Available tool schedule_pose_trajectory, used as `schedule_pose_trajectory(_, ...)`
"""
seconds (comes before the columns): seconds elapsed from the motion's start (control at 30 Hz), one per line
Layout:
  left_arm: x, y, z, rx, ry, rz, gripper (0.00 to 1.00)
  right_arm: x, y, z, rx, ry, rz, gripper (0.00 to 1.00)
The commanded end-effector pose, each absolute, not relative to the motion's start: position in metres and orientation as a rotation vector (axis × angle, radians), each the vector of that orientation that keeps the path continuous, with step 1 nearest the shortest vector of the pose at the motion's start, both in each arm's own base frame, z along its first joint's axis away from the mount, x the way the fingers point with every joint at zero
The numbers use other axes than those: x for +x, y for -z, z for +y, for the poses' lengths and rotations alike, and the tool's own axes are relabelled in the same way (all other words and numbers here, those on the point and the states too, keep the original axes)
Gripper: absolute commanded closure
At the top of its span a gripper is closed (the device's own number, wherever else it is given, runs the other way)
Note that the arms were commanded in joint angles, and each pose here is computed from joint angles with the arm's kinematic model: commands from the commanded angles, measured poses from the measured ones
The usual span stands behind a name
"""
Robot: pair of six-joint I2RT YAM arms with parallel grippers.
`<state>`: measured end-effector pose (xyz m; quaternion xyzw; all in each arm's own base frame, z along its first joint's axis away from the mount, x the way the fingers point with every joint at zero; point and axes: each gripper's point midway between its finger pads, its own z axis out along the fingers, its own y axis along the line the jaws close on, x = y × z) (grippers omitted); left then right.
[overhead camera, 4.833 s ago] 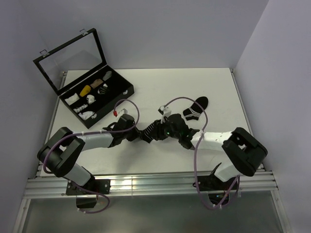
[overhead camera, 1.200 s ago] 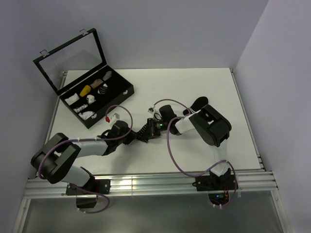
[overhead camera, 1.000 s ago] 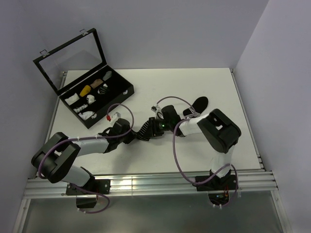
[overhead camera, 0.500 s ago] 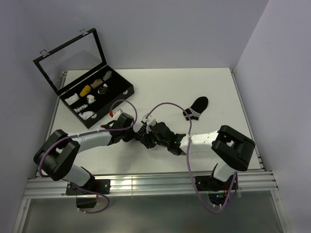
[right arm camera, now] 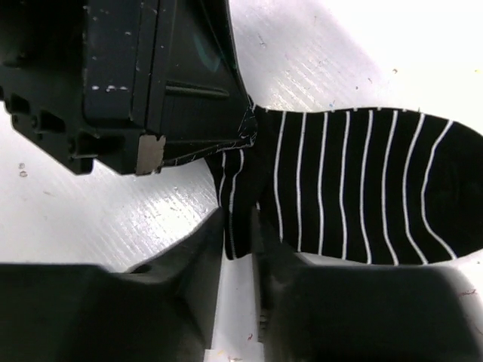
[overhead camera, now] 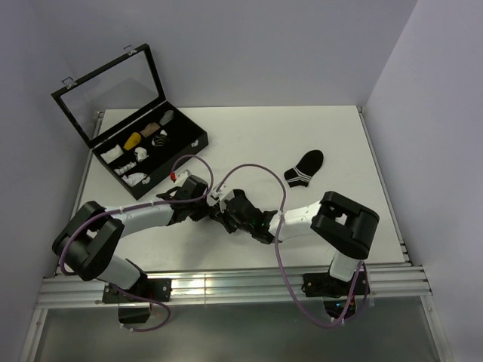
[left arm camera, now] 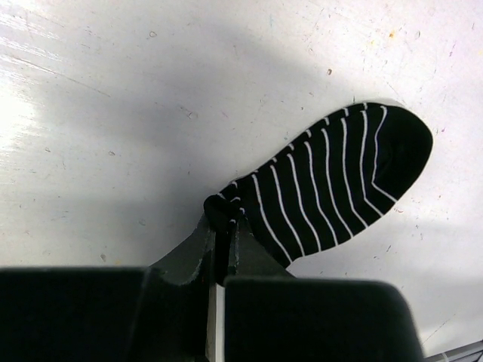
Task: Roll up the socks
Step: Roll the sock at the center of the board.
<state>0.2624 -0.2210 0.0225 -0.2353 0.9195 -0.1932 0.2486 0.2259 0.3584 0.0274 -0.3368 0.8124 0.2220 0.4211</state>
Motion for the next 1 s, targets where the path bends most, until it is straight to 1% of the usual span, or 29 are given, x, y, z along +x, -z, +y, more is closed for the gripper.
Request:
schedule_pose_trajectory(0.0, 0.261, -0.026, -0.224, -0.641, 0.545, 2.515, 1.0, 0.235, -0.037, 0.371, -0.811, -0.558, 1.998, 0.83)
schedule_pose_trajectory(0.07, 0.26, -0.027, -0.222, -0.657, 0.546, 2.501, 0.98, 0.234, -0.031, 0.368, -0.797, -0.557, 2.025, 0.93)
schedule_pose_trajectory(0.1, 0.261, -0.032, -0.221, -0.664, 0.562, 2.48, 0.96, 0.233, -0.029, 0.367, -0.79, -0.562, 2.036, 1.0)
schedule_pose_trajectory(0.17, 0.26, -0.032, -0.216, -0.69, 0.555, 2.46, 0.92, 0.233, -0.024, 0.361, -0.76, -0.589, 2.077, 1.0)
schedule_pose_trajectory(0.2, 0.26, -0.038, -0.215, -0.697, 0.568, 2.438, 0.87, 0.232, -0.025, 0.359, -0.748, -0.614, 2.09, 1.0)
schedule_pose_trajectory(0.27, 0.258, -0.038, -0.21, -0.724, 0.567, 2.417, 0.82, 0.233, -0.023, 0.353, -0.693, -0.702, 2.138, 1.0)
schedule_pose_trajectory(0.3, 0.258, -0.042, -0.208, -0.734, 0.584, 2.398, 0.74, 0.231, -0.023, 0.353, -0.68, -0.75, 2.157, 1.0)
schedule_pose_trajectory(0.33, 0.257, -0.043, -0.207, -0.74, 0.593, 2.388, 0.69, 0.231, -0.022, 0.351, -0.638, -0.789, 2.189, 1.0)
schedule_pose_trajectory(0.37, 0.258, -0.05, -0.207, -0.758, 0.617, 2.358, 0.56, 0.231, -0.023, 0.349, -0.631, -0.862, 2.205, 1.0)
schedule_pose_trajectory(0.4, 0.254, -0.046, -0.204, -0.765, 0.621, 2.358, 0.49, 0.23, -0.021, 0.348, -0.615, -0.901, 2.221, 1.0)
schedule_pose_trajectory(0.47, 0.256, -0.052, -0.205, -0.786, 0.664, 2.318, 0.42, 0.231, -0.023, 0.347, -0.569, -1.03, 2.257, 1.0)
schedule_pose_trajectory(0.5, 0.256, -0.058, -0.205, -0.785, 0.689, 2.298, 0.34, 0.231, -0.023, 0.347, -0.558, -1.073, 2.268, 1.0)
schedule_pose_trajectory(0.6, 0.252, -0.059, -0.202, -0.779, 0.715, 2.271, 0.25, 0.233, -0.023, 0.347, -0.504, -1.198, 2.311, 1.0)
schedule_pose_trajectory(0.7, 0.257, -0.07, -0.206, -0.747, 0.773, 2.223, 0.22, 0.23, -0.025, 0.35, -0.484, -1.337, 2.324, 1.0)
schedule_pose_trajectory(0.77, 0.256, -0.068, -0.207, -0.726, 0.786, 2.218, 0.21, 0.234, -0.023, 0.347, -0.402, -1.415, 2.342, 1.0)
schedule_pose_trajectory(0.97, 0.262, -0.068, -0.216, -0.66, 0.821, 2.203, 0.21, 0.239, -0.021, 0.339, -0.246, -1.566, 2.38, 1.0)
